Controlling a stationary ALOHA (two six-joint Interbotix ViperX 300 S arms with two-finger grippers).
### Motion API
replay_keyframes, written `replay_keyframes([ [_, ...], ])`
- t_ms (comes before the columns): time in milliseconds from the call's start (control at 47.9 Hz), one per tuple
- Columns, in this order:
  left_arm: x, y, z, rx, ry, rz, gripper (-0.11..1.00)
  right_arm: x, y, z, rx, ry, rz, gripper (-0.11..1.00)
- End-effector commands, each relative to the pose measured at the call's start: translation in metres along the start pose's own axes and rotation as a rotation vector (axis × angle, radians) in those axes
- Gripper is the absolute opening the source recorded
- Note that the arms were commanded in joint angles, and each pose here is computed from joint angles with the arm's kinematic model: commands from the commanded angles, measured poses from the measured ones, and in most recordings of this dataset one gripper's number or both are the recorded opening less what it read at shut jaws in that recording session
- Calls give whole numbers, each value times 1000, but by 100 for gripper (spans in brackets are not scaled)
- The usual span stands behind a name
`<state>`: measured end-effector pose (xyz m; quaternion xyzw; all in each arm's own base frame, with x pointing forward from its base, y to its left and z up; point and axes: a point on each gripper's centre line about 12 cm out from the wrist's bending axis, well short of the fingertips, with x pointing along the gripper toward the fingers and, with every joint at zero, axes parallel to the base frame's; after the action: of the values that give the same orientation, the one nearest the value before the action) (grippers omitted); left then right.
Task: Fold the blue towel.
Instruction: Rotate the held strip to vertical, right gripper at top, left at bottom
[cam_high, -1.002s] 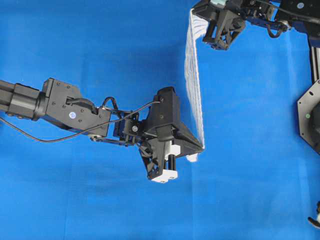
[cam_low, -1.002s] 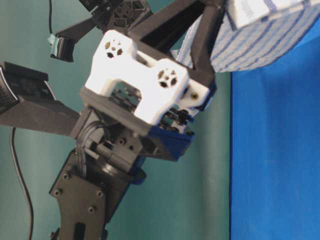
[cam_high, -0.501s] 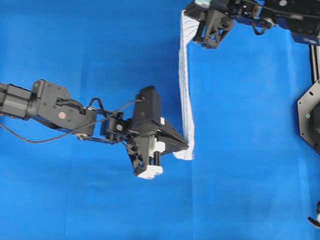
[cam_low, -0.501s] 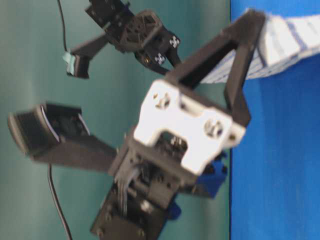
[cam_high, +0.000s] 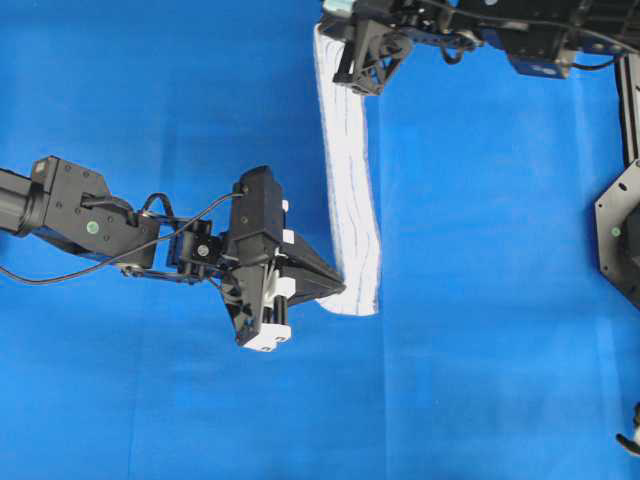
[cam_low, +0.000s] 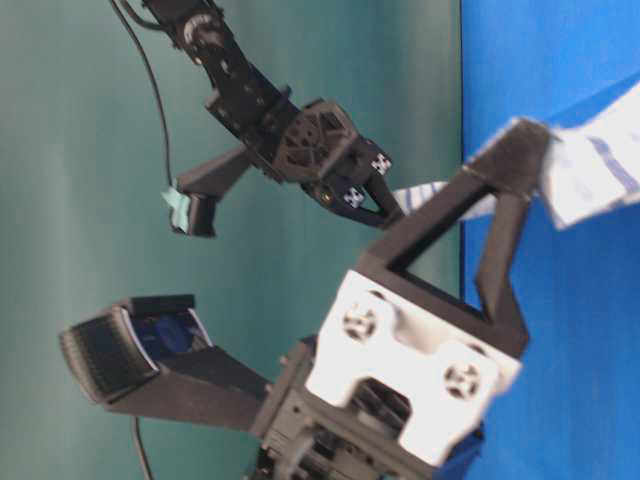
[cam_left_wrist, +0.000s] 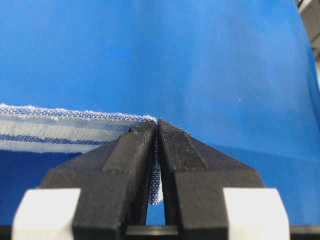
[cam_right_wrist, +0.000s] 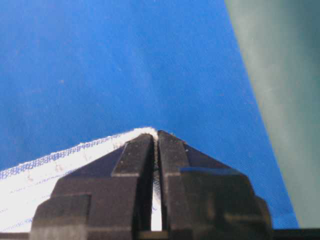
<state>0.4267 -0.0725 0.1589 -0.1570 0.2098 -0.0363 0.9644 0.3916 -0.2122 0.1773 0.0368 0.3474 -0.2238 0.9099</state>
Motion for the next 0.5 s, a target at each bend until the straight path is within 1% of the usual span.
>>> replay_keyframes([
  [0,-9,-40,2,23,-23,-92,1,-3,-14,19,12,-51,-25,2],
  [376,-5,-34,-6,23,-1,-77,2,2,-12,13,10,-33,-22,2],
  [480,-4,-34,-7,23,2,-76,4,4,-12,12,10,-30,-21,2],
])
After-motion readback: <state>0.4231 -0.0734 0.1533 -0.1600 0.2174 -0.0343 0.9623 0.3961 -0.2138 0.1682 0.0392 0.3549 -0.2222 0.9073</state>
